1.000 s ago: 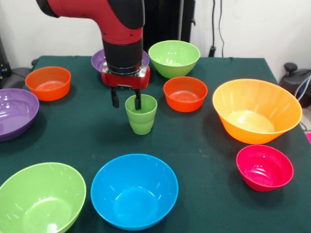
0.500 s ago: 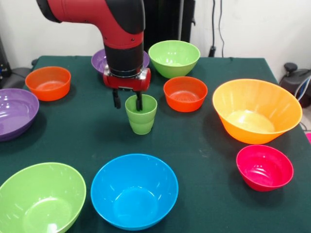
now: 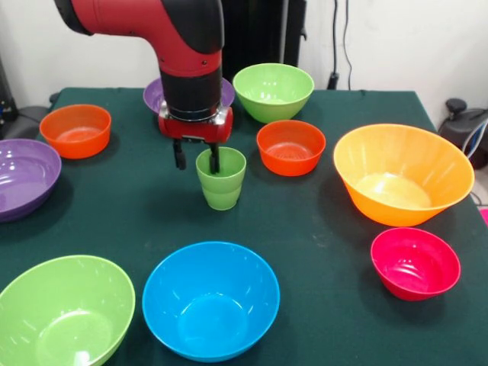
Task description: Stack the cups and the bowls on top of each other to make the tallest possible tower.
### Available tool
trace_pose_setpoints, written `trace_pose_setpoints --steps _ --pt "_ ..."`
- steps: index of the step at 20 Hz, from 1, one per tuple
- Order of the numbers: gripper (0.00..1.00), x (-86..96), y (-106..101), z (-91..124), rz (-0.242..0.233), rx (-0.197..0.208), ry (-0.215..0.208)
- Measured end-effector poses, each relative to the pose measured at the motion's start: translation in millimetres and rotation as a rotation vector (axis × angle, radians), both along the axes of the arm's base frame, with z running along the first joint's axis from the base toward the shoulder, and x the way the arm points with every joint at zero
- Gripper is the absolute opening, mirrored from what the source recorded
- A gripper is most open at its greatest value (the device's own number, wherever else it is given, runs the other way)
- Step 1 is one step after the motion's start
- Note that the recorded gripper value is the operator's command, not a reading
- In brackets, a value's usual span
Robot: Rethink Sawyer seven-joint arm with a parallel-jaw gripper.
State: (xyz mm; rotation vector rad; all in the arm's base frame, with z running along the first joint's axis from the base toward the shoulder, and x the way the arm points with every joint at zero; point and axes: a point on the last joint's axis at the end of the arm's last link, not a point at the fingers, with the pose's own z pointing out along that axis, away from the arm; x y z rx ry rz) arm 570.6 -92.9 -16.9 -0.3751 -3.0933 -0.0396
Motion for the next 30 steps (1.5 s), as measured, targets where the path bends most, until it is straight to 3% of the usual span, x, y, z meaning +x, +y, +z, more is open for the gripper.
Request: trace_pose_setpoints --steps 6,12,30 --pt "1.00 8.4 -25.9 20.9 -0.034 -0.023 -0.037" --pt "1.00 12.5 -38.3 33.0 -0.049 -0.037 -0.056" --pt "1.00 23.3 -36.0 46.0 -0.109 -0.015 -0.071"
